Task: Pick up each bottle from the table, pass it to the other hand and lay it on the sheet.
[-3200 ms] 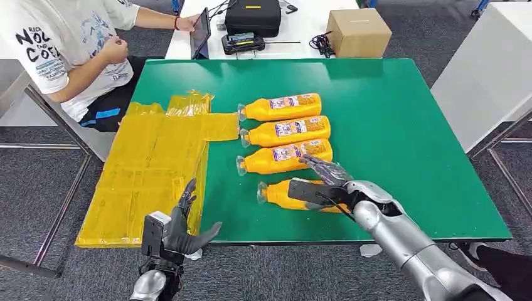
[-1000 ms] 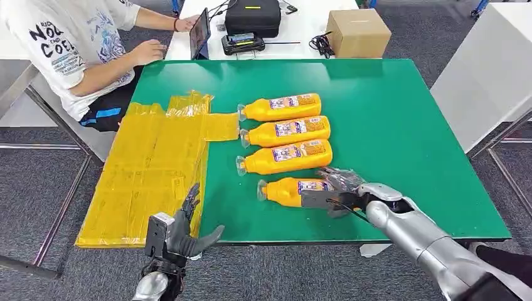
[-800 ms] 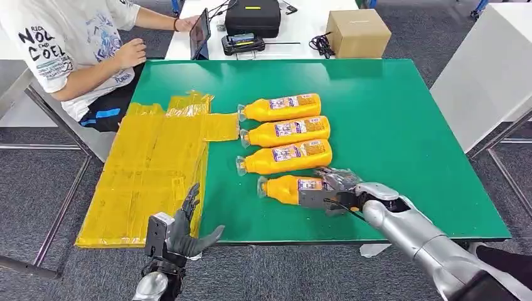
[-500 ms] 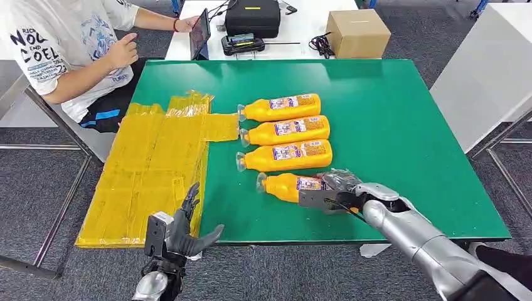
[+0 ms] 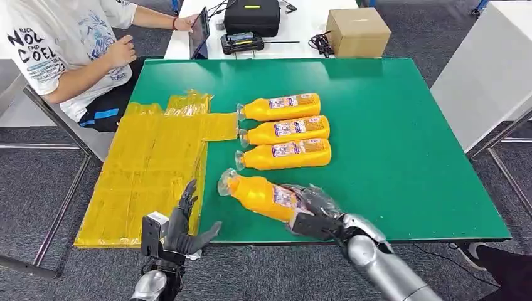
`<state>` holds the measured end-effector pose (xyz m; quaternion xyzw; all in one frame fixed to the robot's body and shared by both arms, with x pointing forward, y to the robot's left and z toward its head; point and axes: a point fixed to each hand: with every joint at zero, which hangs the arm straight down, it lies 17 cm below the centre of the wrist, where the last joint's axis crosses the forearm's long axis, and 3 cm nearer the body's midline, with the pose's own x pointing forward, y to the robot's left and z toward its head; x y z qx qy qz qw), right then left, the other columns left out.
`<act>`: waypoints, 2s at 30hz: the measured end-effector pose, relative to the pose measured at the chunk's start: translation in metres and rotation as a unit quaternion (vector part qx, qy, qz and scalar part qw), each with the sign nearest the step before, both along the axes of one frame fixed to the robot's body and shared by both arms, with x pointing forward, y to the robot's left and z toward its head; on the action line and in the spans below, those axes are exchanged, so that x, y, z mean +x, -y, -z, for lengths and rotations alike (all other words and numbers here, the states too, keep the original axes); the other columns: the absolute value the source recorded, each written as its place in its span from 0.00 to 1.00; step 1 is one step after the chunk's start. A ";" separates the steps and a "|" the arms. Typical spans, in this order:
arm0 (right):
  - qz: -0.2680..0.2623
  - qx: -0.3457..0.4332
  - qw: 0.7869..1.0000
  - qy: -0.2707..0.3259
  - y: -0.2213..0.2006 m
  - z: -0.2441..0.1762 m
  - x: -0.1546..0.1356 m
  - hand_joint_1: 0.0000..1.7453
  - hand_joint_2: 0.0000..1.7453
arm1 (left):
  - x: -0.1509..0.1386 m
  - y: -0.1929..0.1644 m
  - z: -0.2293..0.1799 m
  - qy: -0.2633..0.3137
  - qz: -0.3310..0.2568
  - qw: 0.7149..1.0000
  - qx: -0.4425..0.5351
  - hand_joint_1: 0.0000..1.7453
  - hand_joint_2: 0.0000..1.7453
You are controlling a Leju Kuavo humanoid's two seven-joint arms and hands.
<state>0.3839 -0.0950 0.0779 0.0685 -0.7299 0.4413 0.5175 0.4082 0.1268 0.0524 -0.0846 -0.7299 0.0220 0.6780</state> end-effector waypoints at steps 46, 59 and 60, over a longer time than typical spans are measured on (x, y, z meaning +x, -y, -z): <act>0.088 0.204 0.974 0.040 -0.124 -0.058 -0.021 1.00 1.00 | -0.009 0.041 -0.066 0.020 0.111 0.979 -0.168 0.00 1.00; 0.046 0.172 0.984 0.025 -0.153 -0.039 -0.038 1.00 1.00 | -0.010 0.043 -0.055 0.003 0.120 0.977 -0.175 0.00 1.00; 0.046 0.171 0.984 0.024 -0.153 -0.038 -0.038 1.00 1.00 | -0.010 0.043 -0.055 0.003 0.120 0.977 -0.175 0.00 1.00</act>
